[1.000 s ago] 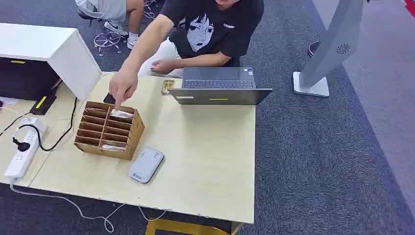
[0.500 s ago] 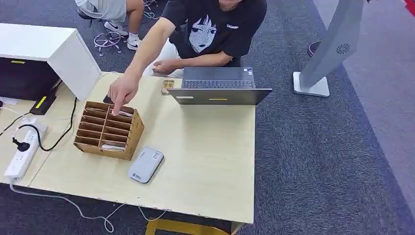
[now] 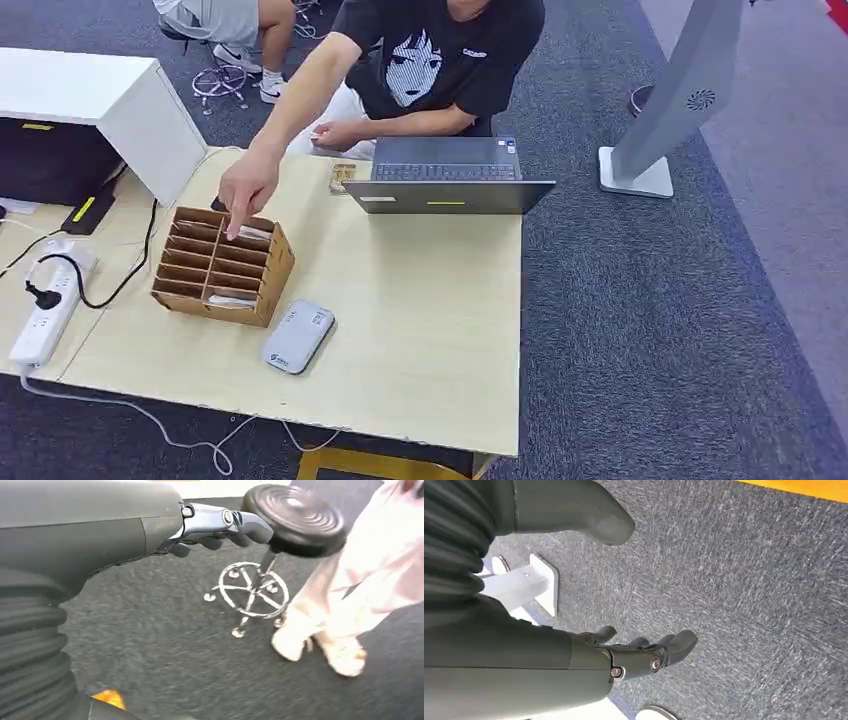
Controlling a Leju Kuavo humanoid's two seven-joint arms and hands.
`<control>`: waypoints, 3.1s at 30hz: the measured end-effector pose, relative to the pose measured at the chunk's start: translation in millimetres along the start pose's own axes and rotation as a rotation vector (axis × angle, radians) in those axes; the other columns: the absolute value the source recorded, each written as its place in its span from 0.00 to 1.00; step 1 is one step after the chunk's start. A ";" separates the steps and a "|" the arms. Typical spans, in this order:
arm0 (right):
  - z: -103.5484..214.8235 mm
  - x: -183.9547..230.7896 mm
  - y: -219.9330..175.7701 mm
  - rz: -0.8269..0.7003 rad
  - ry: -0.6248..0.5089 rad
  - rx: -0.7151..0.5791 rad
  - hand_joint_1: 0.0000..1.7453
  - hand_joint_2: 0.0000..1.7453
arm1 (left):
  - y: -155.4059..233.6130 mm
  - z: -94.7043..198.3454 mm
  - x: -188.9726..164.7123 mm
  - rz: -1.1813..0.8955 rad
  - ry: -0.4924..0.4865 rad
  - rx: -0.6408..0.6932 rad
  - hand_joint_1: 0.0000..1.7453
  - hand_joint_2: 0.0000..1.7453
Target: Pass the card to the sensor for recognition and then transmit it.
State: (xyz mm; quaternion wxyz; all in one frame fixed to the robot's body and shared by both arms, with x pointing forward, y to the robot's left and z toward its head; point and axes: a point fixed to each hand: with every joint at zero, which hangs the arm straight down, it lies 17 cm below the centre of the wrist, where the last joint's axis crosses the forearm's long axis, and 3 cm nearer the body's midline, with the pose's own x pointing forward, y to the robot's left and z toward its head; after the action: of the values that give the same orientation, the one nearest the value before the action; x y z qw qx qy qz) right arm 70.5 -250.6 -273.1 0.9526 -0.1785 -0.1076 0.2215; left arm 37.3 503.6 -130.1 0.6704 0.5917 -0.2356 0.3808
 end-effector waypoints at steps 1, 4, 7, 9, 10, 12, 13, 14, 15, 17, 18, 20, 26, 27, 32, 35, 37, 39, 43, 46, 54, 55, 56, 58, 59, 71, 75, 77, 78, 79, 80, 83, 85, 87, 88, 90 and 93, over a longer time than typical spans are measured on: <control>-0.1 -0.1 -0.2 -0.001 0.000 0.000 0.00 1.00 | 1.2 -1.0 2.2 0.016 -0.003 0.008 0.00 1.00; -0.1 -1.0 -0.1 -0.004 0.002 0.000 0.00 1.00 | 10.1 -5.8 21.8 0.067 -0.054 0.039 0.00 1.00; 0.0 -1.3 0.0 -0.007 0.004 0.000 0.00 1.00 | 10.2 -8.1 39.7 0.084 -0.105 0.037 0.00 1.00; 0.0 -1.5 0.0 -0.008 0.004 0.000 0.00 1.00 | 10.6 -8.6 47.8 0.090 -0.128 0.036 0.00 1.00; 0.1 -1.9 0.2 -0.009 0.005 0.000 0.00 1.00 | 11.4 -9.2 50.5 0.095 -0.135 0.038 0.00 1.00; 0.1 -1.9 0.2 -0.008 0.004 0.000 0.00 1.00 | 17.3 -11.9 59.1 0.120 -0.156 0.053 0.00 1.00; 0.2 -2.3 0.4 -0.008 0.004 0.000 0.00 1.00 | 21.0 -14.4 64.6 0.137 -0.167 0.064 0.00 1.00; 0.2 -2.3 0.5 -0.004 0.003 0.001 0.00 1.00 | 27.1 -19.0 75.8 0.159 -0.195 0.079 0.00 1.00; 0.2 -2.2 0.5 0.001 0.001 0.000 0.00 1.00 | 33.2 -23.1 90.1 0.182 -0.233 0.090 0.00 1.00; 0.2 -2.3 0.5 0.004 0.000 0.000 0.00 1.00 | 41.4 -26.9 116.2 0.224 -0.300 0.099 0.00 1.00; 0.2 -2.3 0.4 0.003 0.000 0.000 0.00 1.00 | 46.3 -28.5 126.8 0.242 -0.328 0.105 0.00 1.00; 0.1 -2.5 0.1 0.000 0.002 -0.001 0.00 1.00 | 55.7 -30.1 149.6 0.269 -0.393 0.112 0.00 1.00; 0.0 -3.1 0.1 -0.001 0.004 0.000 0.00 1.00 | 78.3 -26.4 207.6 0.349 -0.544 0.130 0.00 1.00; 0.0 -3.2 0.1 -0.002 0.005 0.000 0.00 1.00 | 79.9 -25.6 211.6 0.356 -0.554 0.132 0.00 1.00; 0.0 -3.4 0.4 -0.002 0.005 0.002 0.00 1.00 | 102.1 -19.4 245.5 0.401 -0.650 0.156 0.00 1.00; 0.2 -2.4 1.9 0.011 0.000 0.010 0.00 1.00 | 128.6 -5.6 284.5 0.461 -0.760 0.185 0.00 1.00; 0.3 -2.3 2.4 0.012 -0.001 0.013 0.00 1.00 | 138.6 0.5 298.3 0.484 -0.800 0.197 0.00 1.00; 0.4 -2.5 2.5 0.012 -0.001 0.013 0.00 1.00 | 148.8 7.0 310.2 0.503 -0.837 0.208 0.00 1.00; 0.4 -2.0 2.7 0.019 -0.003 0.015 0.00 1.00 | 163.9 18.3 328.1 0.521 -0.899 0.226 0.00 1.00; 0.3 -1.4 2.5 0.029 -0.007 0.014 0.00 1.00 | 176.6 34.4 348.1 0.535 -0.972 0.238 0.00 1.00; 0.4 0.8 4.4 0.047 -0.015 0.028 0.00 1.00 | 186.4 98.2 404.5 0.494 -1.223 0.239 0.00 1.00; 0.4 0.9 4.7 0.048 -0.015 0.030 0.00 1.00 | 183.6 105.9 410.3 0.485 -1.253 0.233 0.00 1.00; 0.4 1.4 4.8 0.050 -0.016 0.031 0.00 1.00 | 181.3 110.6 414.7 0.477 -1.275 0.230 0.00 1.00; 0.2 4.0 4.7 0.061 -0.024 0.034 0.00 1.00 | 172.2 127.7 426.6 0.445 -1.343 0.218 0.00 1.00; 0.1 5.3 4.7 0.065 -0.028 0.037 0.00 1.00 | 168.1 136.4 433.6 0.430 -1.379 0.219 0.00 1.00; -2.3 11.1 -1.1 0.076 -0.047 0.029 0.00 1.00 | 132.9 178.3 480.4 0.444 -1.554 0.185 0.00 1.00; -2.7 12.9 -1.6 0.078 -0.052 0.032 0.00 1.00 | 126.1 197.0 494.4 0.418 -1.624 0.204 0.00 1.00; -3.0 15.5 -2.1 0.089 -0.060 0.033 0.00 1.00 | 118.8 213.6 508.5 0.403 -1.675 0.224 0.00 1.00; -3.4 17.0 -3.0 0.094 -0.064 0.033 0.00 1.00 | 112.4 223.7 515.4 0.388 -1.706 0.229 0.00 1.00; -3.7 18.7 -3.8 0.093 -0.068 0.032 0.00 1.00 | 107.4 231.9 522.1 0.379 -1.729 0.235 0.00 1.00; -4.0 19.8 -4.6 0.092 -0.069 0.031 0.00 1.00 | 104.3 238.2 528.9 0.379 -1.746 0.242 0.00 1.00; -4.5 21.9 -6.1 0.101 -0.078 0.029 0.00 1.00 | 83.1 257.6 547.9 0.345 -1.802 0.242 0.00 1.00; -5.1 22.0 -7.6 0.101 -0.080 0.027 0.00 1.00 | 71.2 265.7 559.4 0.328 -1.825 0.241 0.00 1.00; -5.4 22.8 -8.4 0.103 -0.084 0.026 0.00 1.00 | 59.5 275.3 570.2 0.306 -1.850 0.239 0.00 1.00; -5.5 23.3 -8.7 0.105 -0.086 0.025 0.00 1.00 | 52.5 279.9 577.3 0.279 -1.863 0.247 0.00 1.00; -6.0 26.4 -10.1 0.110 -0.094 0.024 0.00 1.00 | 35.7 282.2 593.2 0.209 -1.871 0.259 0.00 1.00; -6.4 29.4 -11.2 0.111 -0.098 0.026 0.00 1.00 | 14.3 259.8 622.7 0.141 -1.791 0.256 0.00 1.00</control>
State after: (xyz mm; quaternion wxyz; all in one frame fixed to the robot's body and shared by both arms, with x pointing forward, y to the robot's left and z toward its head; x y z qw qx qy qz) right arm 102.4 -248.3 -270.9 0.9347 -0.1609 -0.1413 0.2837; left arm 434.0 395.4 405.0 0.1408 0.7207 -0.6601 -0.1583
